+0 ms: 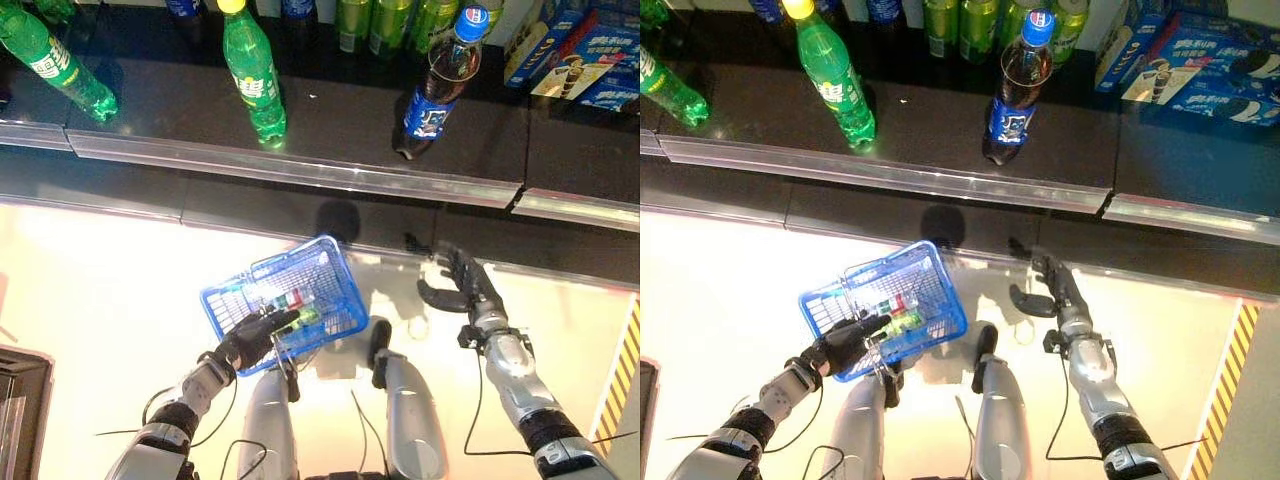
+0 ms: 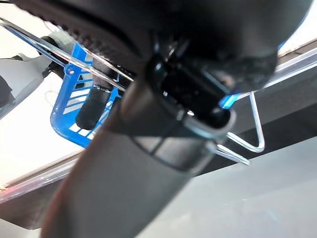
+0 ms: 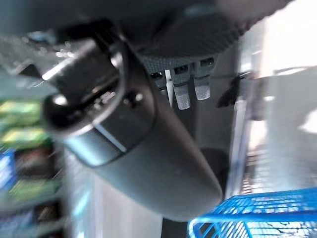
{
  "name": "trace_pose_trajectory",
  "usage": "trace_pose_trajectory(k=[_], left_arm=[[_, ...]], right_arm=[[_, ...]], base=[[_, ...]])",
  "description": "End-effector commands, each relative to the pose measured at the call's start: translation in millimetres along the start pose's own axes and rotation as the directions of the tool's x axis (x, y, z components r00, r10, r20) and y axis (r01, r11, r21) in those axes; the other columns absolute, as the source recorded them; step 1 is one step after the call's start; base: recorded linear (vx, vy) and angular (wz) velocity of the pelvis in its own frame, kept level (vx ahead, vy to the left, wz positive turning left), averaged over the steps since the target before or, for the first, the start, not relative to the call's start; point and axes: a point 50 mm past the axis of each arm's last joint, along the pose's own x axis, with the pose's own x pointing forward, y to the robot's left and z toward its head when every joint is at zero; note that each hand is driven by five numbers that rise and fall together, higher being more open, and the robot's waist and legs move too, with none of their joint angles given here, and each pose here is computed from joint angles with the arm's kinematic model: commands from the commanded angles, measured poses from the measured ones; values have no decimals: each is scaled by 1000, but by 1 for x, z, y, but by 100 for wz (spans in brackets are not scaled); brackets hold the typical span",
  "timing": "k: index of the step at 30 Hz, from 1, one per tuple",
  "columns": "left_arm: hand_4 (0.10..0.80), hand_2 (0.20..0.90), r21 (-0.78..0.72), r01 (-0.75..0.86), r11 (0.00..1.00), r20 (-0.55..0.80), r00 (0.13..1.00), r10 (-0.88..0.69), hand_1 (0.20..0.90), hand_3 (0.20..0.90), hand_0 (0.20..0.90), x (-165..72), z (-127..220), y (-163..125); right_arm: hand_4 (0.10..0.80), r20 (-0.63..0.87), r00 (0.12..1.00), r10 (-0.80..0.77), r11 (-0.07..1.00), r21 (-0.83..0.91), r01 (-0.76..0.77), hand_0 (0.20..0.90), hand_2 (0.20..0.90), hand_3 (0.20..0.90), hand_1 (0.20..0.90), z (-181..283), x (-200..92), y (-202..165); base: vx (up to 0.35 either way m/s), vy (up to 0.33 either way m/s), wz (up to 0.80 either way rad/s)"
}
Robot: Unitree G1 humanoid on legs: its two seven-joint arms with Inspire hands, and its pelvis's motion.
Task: Pick up the drink and place into the basket.
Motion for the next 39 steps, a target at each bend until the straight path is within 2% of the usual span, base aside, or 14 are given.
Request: trace_pose_trajectory(k=[1, 2, 6, 11, 16, 24, 25, 39], left_arm=[[100, 300, -58, 98, 993, 19, 995, -97, 300, 200, 300, -22, -18, 8], [100, 300, -65, 95, 993, 22, 995, -94, 300, 200, 300, -25, -19, 11], [100, 300, -69, 93, 993, 21, 996, -92, 300, 200, 300, -28, -23, 13], [100, 300, -76, 91, 993, 30, 996, -88, 300, 200, 300, -29, -26, 15], [100, 300, -81, 89, 993, 20, 996, -87, 300, 200, 300, -30, -26, 16], [100, 300, -70, 93, 993, -1, 996, -93, 300, 200, 300, -27, -28, 15], [100, 300, -68, 95, 993, -5, 995, -95, 300, 200, 300, -27, -29, 15], [100, 300, -45, 112, 993, -51, 992, -115, 300, 200, 300, -24, -27, 12]], right_arm=[[696, 234, 972, 30, 994, -110, -4, 811, 811, 796, 811, 39, -4, -8], [676, 286, 957, 44, 991, -135, -5, 794, 794, 776, 794, 51, -4, -10], [676, 413, 909, 44, 986, -162, 26, 794, 794, 776, 794, 79, -7, -14], [701, 599, 801, -19, 995, -68, 74, 815, 815, 801, 815, 118, -13, -25], [715, 678, 730, -83, 996, 24, 91, 827, 827, 815, 827, 141, -10, -35], [753, 741, 653, -159, 987, 109, 117, 860, 860, 853, 860, 168, -1, -43], [800, 745, 646, -167, 986, 115, 122, 900, 900, 900, 900, 171, 1, -45], [800, 700, 657, -280, 957, 260, 131, 900, 900, 900, 900, 185, 22, -67]], base=[[0, 0, 0], [30, 16, 0], [9, 5, 0], [0, 0, 0], [0, 0, 0], [7, -4, 0], [36, -10, 0], [16, -8, 0]])
